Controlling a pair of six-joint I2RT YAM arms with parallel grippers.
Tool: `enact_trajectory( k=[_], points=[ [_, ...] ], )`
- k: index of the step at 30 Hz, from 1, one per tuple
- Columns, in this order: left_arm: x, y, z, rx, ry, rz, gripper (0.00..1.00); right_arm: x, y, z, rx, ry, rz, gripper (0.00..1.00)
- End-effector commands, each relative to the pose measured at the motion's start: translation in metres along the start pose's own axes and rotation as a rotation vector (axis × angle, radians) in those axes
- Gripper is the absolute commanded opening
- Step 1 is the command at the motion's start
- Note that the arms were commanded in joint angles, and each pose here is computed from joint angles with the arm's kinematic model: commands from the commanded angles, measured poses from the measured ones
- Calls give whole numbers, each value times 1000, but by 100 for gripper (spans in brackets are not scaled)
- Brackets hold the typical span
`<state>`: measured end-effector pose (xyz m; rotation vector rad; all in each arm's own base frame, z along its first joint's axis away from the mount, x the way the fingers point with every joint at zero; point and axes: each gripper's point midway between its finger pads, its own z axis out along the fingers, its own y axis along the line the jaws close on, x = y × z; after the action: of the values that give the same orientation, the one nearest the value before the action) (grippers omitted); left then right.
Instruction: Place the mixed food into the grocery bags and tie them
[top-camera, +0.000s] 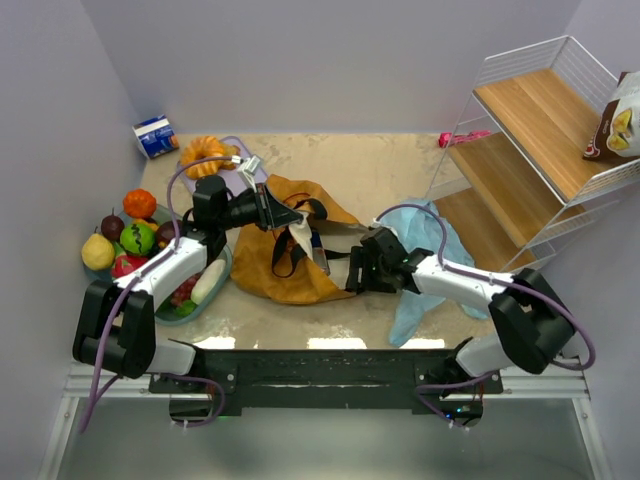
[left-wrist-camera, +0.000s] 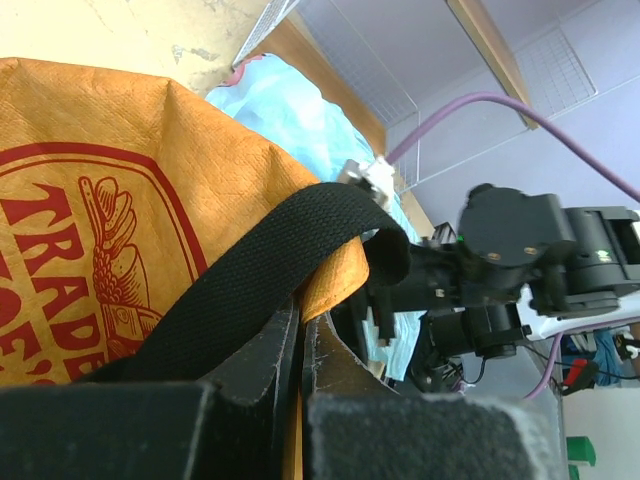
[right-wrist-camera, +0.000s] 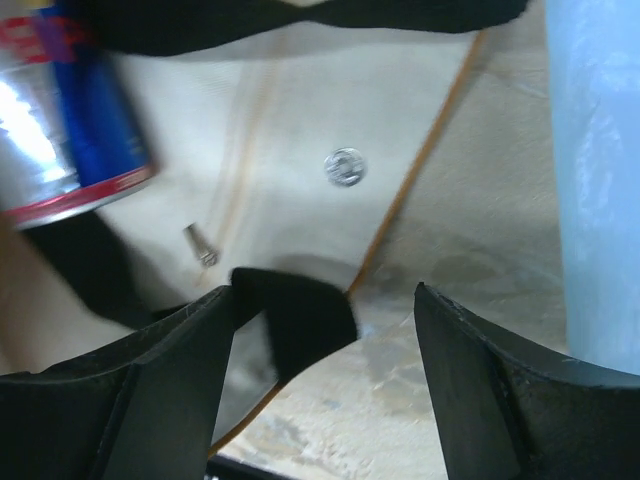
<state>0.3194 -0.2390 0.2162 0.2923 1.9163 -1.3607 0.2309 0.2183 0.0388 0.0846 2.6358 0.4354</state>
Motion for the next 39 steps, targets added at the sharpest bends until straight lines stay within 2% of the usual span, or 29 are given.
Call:
enact_trajectory(
  k=[1,9,12,15,16,17,18,22,29,38,39],
  points=[
    [-20,-5,-4,-12,-42,58,0,-6,6,15,-30,-11,48,73],
    [-18,-4,-4,-14,-40,54,0,-14,15,29,-50,-39,58,64],
    [-19,-4,-4,-13,-39,56,0,-13,9,35,-21,-37,53,56],
    [-18,-4,-4,-14,-37,57,0,-12,2,41,18,-39,33,32],
    [-18,-4,-4,-14,-37,58,0,-14,0,40,22,-46,24,22],
    [-18,-3,-4,-14,-37,60,0,-17,1,38,26,-59,20,6],
    [-19,-4,-4,-14,-38,59,0,-22,0,35,35,-80,17,0],
    [-24,-6,-4,-16,-43,78,0,-53,14,6,2,-178,-6,0],
    [-46,-29,-5,32,-82,97,0,-110,36,-77,-52,-373,-45,0],
    [-71,-72,-18,106,-131,148,0,-170,51,-199,-100,-618,-59,0],
    [-74,-78,-19,117,-138,159,0,-183,57,-224,-112,-663,-58,0]
  ],
)
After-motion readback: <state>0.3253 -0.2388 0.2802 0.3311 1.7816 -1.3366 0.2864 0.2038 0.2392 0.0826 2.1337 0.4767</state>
